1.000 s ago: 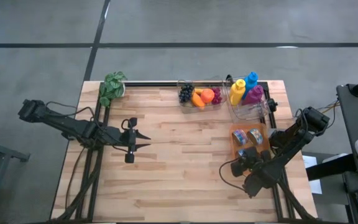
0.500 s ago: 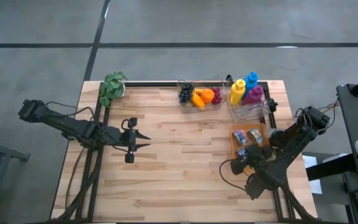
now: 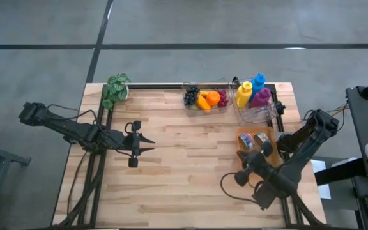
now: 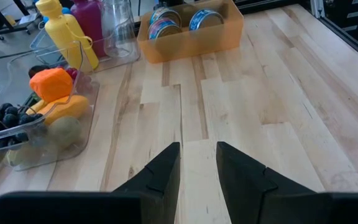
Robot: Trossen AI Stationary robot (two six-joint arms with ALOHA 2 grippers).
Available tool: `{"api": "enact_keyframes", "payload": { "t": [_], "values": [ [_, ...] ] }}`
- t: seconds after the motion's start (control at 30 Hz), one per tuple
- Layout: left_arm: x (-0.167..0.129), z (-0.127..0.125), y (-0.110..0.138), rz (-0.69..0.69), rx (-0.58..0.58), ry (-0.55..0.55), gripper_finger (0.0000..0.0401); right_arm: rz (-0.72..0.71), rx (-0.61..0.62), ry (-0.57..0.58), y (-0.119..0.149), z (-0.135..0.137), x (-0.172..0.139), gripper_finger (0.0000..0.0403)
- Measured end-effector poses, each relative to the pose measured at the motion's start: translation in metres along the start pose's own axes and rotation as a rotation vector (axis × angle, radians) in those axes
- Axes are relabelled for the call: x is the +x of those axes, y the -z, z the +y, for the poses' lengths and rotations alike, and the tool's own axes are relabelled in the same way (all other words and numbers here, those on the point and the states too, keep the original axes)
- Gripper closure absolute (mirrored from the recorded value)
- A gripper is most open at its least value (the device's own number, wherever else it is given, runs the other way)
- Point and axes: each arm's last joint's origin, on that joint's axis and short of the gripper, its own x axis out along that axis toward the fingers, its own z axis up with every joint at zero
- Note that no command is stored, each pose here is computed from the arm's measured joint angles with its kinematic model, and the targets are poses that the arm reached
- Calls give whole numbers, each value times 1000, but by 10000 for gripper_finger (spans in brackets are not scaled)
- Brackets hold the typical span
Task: Pick & Place Food Item
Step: Return to Home Position
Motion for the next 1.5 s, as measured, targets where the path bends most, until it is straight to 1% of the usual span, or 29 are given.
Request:
{"api": "enact_keyframes", "payload": {
  "t": [0.07, 0.23, 0.4, 0.57, 0.7, 0.8, 0.87, 0.97, 1.07, 1.13, 1.2, 1.23, 1.3, 1.37, 1.5],
  "values": [
    [0, 0, 0, 0, 0, 0, 293, -23, -60, -25, -8, 2, -5, 388],
    [0, 0, 0, 0, 0, 0, 293, -21, -179, -71, -24, -1, -15, 395],
    [0, 0, 0, 0, 0, 0, 293, -18, -206, -136, -38, -17, -23, 395],
    [0, 0, 0, 0, 0, 0, 293, 10, -230, -270, -41, -28, -25, 395],
    [0, 0, 0, 0, 0, 0, 293, 47, -291, -455, -36, -27, -24, 395],
    [0, 0, 0, 0, 0, 0, 293, 32, -355, -633, -29, -24, -22, 395],
    [0, 0, 0, -1, 0, 0, 293, 2, -413, -771, -24, -22, -22, 395],
    [0, 0, 0, -3, -1, 0, 293, -84, -495, -970, -17, -21, -22, 395],
    [0, 0, 0, -4, -49, 1, 293, -171, -527, -1103, -13, -26, -22, 395],
    [0, 0, 0, -5, -117, 3, 293, -208, -526, -1138, -12, -33, -21, 395],
    [0, 0, 0, -4, -181, 3, 293, -216, -516, -1139, -10, -41, -18, 395],
    [0, 0, 0, -4, -193, 2, 293, -220, -505, -1138, -11, -45, -17, 395],
    [0, 0, 0, -4, -186, -2, 293, -236, -470, -1138, -14, -52, -15, 395],
    [0, 0, 0, -5, -150, -9, 293, -259, -435, -1141, -18, -58, -13, 395],
    [0, 0, 0, -4, -86, -9, 293, -286, -412, -1131, -22, -70, -9, 395]
  ]
}}
